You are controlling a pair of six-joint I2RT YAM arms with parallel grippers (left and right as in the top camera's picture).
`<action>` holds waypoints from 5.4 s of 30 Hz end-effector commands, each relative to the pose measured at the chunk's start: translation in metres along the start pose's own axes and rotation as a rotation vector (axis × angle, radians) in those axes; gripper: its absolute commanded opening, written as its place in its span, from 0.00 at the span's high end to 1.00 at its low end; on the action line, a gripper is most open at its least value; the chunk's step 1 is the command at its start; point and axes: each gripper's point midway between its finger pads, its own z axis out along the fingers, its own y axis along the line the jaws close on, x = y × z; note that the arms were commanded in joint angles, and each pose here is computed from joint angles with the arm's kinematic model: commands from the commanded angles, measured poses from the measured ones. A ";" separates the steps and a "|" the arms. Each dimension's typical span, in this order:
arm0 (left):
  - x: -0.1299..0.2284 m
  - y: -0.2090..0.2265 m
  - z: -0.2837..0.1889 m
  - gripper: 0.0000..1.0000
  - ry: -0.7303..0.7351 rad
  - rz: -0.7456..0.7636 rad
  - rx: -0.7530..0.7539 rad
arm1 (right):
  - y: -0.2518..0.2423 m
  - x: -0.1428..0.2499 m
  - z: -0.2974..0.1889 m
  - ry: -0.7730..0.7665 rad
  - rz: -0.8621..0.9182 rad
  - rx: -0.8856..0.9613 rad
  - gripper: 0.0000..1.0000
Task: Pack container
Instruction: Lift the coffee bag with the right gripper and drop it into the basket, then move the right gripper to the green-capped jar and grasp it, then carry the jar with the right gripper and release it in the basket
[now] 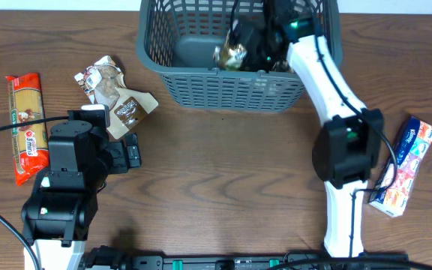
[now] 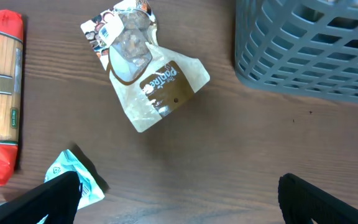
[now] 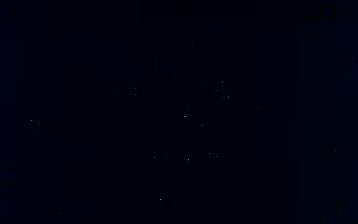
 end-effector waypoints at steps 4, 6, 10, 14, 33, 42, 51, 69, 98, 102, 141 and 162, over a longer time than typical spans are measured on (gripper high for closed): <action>-0.008 0.000 -0.004 0.02 -0.020 0.020 -0.006 | 0.001 -0.018 -0.036 -0.057 0.001 0.009 0.15; -0.008 0.000 -0.004 0.02 -0.020 0.020 -0.006 | 0.001 -0.021 -0.043 -0.068 -0.002 0.019 0.15; -0.008 0.000 -0.004 0.02 -0.020 0.021 -0.006 | -0.006 -0.036 -0.077 -0.125 0.031 0.077 0.14; -0.008 0.000 -0.004 0.02 -0.020 0.021 -0.006 | -0.034 -0.057 -0.153 -0.221 0.151 0.265 0.07; -0.008 0.000 -0.004 0.02 -0.020 0.025 -0.006 | -0.047 0.227 -0.364 -0.040 1.725 0.672 0.01; -0.007 0.000 -0.004 0.02 -0.016 0.039 -0.007 | 0.020 0.252 -0.331 0.156 1.742 0.472 0.01; -0.006 0.000 -0.004 0.02 -0.012 0.039 -0.007 | 0.051 0.294 -0.227 0.274 1.747 0.413 0.01; -0.002 0.001 -0.004 0.02 0.002 0.039 -0.009 | 0.050 0.341 -0.107 0.142 1.707 0.471 0.01; -0.002 0.001 -0.004 0.01 0.002 0.039 -0.009 | 0.064 0.367 -0.057 0.228 1.727 0.428 0.17; -0.002 0.001 -0.004 0.02 0.002 0.039 -0.009 | 0.065 0.365 -0.054 0.233 1.721 0.424 0.27; -0.002 0.001 -0.004 0.02 0.002 0.040 -0.009 | -0.087 0.190 -0.289 -0.207 1.301 0.670 0.99; 0.004 0.002 -0.004 0.02 0.028 0.040 -0.012 | -0.052 -0.059 -0.223 -0.347 0.425 0.522 0.99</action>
